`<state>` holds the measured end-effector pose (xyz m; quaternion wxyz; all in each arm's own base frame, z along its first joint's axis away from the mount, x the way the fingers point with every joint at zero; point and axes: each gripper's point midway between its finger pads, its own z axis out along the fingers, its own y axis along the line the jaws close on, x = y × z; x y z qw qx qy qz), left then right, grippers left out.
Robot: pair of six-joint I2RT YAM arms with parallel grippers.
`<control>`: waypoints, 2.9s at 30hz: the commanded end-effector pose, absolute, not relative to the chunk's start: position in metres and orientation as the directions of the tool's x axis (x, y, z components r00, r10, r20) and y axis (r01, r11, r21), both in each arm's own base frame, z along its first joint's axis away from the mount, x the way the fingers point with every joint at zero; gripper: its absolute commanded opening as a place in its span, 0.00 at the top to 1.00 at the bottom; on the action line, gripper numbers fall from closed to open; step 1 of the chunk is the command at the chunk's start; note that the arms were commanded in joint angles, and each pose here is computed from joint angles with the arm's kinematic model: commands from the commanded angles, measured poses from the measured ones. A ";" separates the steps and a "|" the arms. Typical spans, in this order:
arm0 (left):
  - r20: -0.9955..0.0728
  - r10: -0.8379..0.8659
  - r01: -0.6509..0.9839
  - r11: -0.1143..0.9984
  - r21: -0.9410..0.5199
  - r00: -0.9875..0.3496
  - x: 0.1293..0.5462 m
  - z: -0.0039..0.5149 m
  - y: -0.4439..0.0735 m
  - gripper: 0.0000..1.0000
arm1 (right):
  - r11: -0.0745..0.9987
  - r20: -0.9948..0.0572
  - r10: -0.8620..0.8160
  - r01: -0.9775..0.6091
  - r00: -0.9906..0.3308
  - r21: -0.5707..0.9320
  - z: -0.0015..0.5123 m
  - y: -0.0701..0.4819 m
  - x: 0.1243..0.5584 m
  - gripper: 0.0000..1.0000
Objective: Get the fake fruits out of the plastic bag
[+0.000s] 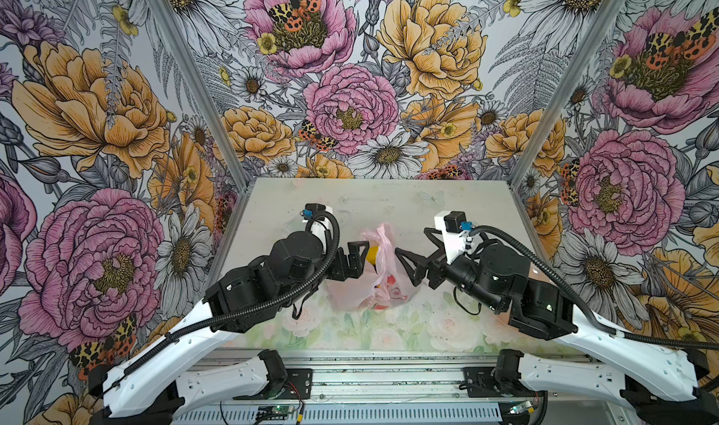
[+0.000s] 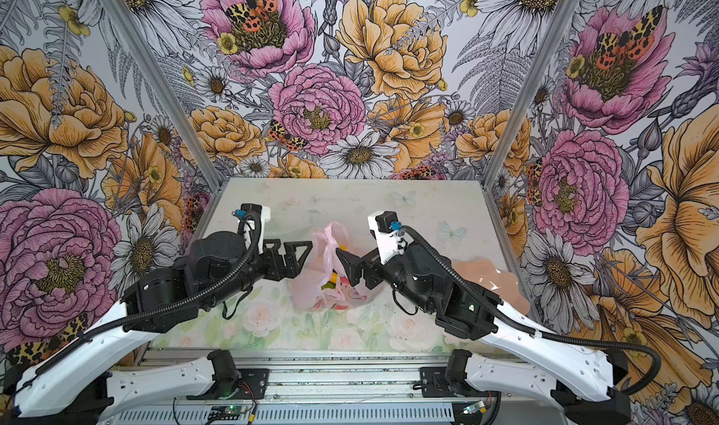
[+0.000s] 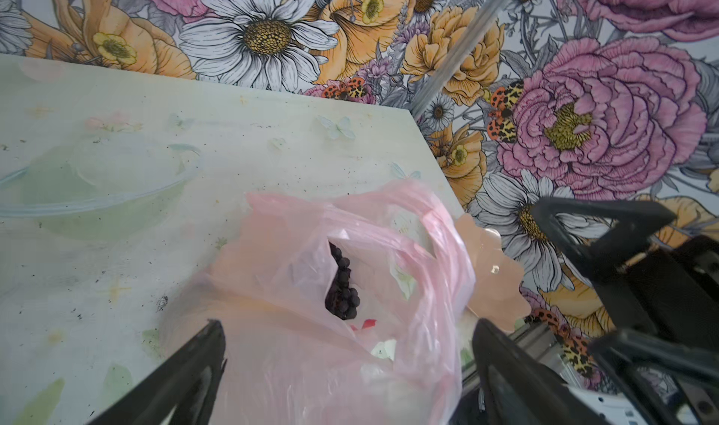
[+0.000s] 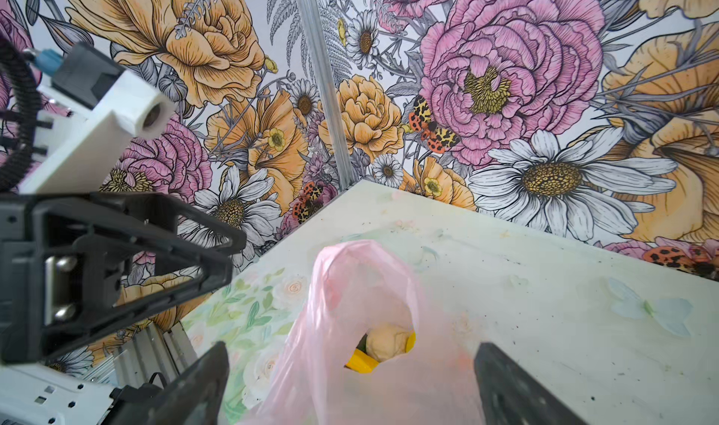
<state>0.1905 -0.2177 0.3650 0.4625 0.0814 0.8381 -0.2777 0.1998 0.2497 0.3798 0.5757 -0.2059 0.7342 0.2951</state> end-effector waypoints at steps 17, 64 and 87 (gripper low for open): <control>-0.771 -0.015 0.281 0.926 -0.251 -0.637 0.197 0.295 -0.215 0.54 | 0.783 -0.925 0.017 -0.570 -0.380 0.249 0.337 0.278 0.221 0.04; -0.684 -0.238 0.182 0.857 -0.482 -0.689 0.266 0.272 -0.204 0.90 | 0.859 -0.886 -0.044 -0.469 -0.462 0.203 0.308 0.348 0.316 0.00; -0.781 -0.456 0.018 0.859 -0.512 -0.426 0.387 0.376 -0.125 0.98 | 0.932 -0.965 0.115 -0.311 -0.237 0.187 0.407 0.261 0.429 1.00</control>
